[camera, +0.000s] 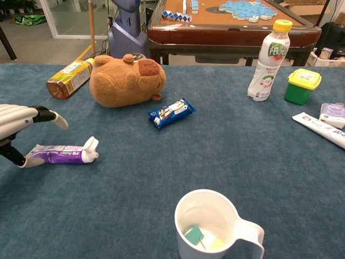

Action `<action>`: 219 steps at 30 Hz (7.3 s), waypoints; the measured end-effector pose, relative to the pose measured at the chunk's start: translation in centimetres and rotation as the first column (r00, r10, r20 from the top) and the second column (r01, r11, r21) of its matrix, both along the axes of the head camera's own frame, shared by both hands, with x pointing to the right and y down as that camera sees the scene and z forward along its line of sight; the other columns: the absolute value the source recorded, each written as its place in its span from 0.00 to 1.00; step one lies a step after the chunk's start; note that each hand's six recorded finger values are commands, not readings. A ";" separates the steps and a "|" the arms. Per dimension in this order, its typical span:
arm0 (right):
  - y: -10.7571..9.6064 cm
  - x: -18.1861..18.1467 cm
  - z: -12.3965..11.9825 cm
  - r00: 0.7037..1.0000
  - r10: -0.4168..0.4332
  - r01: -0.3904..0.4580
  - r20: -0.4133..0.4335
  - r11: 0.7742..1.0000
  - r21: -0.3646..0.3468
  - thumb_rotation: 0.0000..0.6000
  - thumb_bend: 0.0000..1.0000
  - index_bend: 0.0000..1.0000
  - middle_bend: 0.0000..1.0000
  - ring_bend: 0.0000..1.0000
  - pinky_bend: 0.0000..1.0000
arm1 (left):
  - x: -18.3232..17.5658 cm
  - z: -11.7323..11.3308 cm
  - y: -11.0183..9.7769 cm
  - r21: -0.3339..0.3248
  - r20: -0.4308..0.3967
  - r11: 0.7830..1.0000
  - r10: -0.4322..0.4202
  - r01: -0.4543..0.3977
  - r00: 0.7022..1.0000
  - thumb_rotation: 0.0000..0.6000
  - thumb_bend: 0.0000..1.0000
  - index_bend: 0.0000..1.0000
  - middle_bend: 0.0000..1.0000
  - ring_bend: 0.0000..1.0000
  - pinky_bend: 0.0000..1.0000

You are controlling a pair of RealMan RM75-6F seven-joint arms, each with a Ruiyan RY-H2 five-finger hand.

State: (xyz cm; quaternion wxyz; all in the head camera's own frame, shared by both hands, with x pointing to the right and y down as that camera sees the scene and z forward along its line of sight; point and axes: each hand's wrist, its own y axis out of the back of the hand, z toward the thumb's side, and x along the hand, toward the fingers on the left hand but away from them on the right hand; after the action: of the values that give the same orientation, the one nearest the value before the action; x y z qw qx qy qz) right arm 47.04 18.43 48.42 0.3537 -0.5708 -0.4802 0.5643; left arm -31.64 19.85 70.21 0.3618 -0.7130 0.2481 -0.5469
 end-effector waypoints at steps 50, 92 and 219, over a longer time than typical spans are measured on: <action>0.0 -0.5 -0.2 1.000 -0.019 0.019 -0.002 1.000 0.000 1.00 0.21 0.06 0.11 0.00 0.05 | 0.5 1.8 -1.3 -0.036 -0.087 0.998 -0.046 0.043 0.995 1.00 0.36 0.55 0.55 0.36 0.27; -5.7 -32.1 8.0 0.663 -0.685 0.726 0.302 0.687 -0.033 0.80 0.33 0.21 0.12 0.01 0.05 | 9.1 -6.3 -8.7 -0.103 -0.394 0.995 -0.026 -0.016 0.919 1.00 0.38 0.60 0.63 0.42 0.33; -7.1 -41.2 13.8 0.365 -0.140 0.505 0.921 0.860 -0.069 0.79 0.00 0.00 0.00 0.00 0.00 | 10.4 -8.1 -9.1 -0.242 -0.643 0.962 -0.254 0.122 0.722 1.00 0.40 0.62 0.68 0.47 0.42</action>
State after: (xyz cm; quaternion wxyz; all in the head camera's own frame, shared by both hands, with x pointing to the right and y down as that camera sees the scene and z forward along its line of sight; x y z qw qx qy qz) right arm 5.83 11.30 62.25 0.0464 -0.9156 -0.3627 0.1675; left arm -21.21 10.73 62.13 0.1242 -0.8625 0.3811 -0.3090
